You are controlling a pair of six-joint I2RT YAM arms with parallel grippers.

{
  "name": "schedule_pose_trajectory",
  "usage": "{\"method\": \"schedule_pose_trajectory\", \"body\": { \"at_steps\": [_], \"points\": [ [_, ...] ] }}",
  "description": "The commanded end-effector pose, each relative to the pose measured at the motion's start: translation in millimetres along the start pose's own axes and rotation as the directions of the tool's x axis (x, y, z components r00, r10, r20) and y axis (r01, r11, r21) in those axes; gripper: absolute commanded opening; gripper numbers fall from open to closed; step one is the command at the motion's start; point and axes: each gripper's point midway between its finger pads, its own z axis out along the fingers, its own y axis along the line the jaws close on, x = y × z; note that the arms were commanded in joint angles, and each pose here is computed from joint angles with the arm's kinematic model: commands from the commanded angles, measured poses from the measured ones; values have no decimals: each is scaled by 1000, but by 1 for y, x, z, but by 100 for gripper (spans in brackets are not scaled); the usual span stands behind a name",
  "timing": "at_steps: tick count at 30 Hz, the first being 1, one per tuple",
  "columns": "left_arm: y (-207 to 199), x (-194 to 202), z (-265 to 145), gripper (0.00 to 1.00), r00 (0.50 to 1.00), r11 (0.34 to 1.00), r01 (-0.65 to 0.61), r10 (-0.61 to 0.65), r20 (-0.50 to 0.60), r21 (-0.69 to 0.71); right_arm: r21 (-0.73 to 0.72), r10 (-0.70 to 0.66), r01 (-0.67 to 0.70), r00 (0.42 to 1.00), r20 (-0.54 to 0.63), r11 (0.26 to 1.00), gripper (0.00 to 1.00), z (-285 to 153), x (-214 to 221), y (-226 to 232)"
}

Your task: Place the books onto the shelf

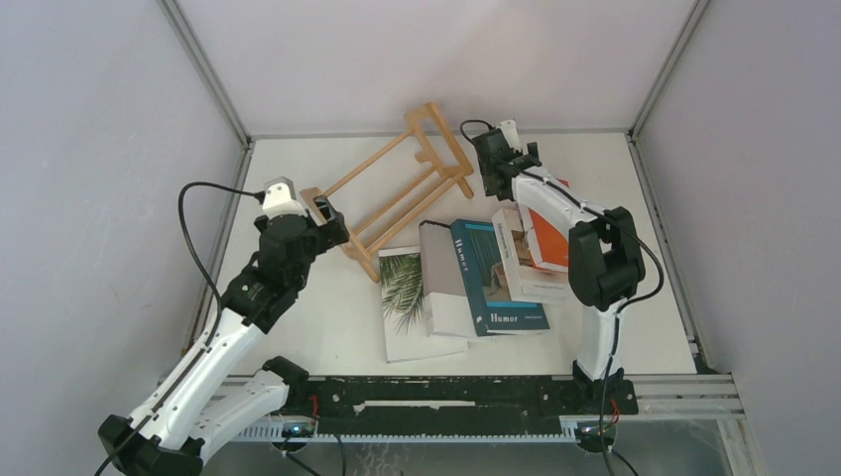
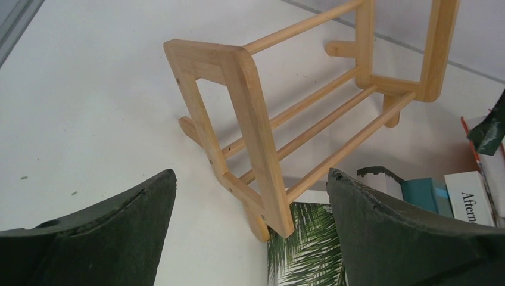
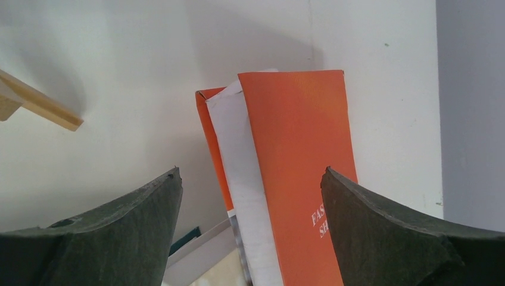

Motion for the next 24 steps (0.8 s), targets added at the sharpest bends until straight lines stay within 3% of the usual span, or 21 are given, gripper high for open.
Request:
{"method": "schedule_pose_trajectory", "body": {
  "at_steps": [1,17,24],
  "points": [
    [-26,-43,-9,100,993,993,74,-82,88,86,59,-51,49,999,19,997,93,-2,-13,-5],
    [-34,-50,-9,100,985,985,119,-133,107,125,175,-121,125,992,-33,977,94,29,4,-11],
    [-32,-47,-10,100,982,982,136,-151,111,129,252,-123,131,991,-48,959,87,45,6,-24]
  ]
}}
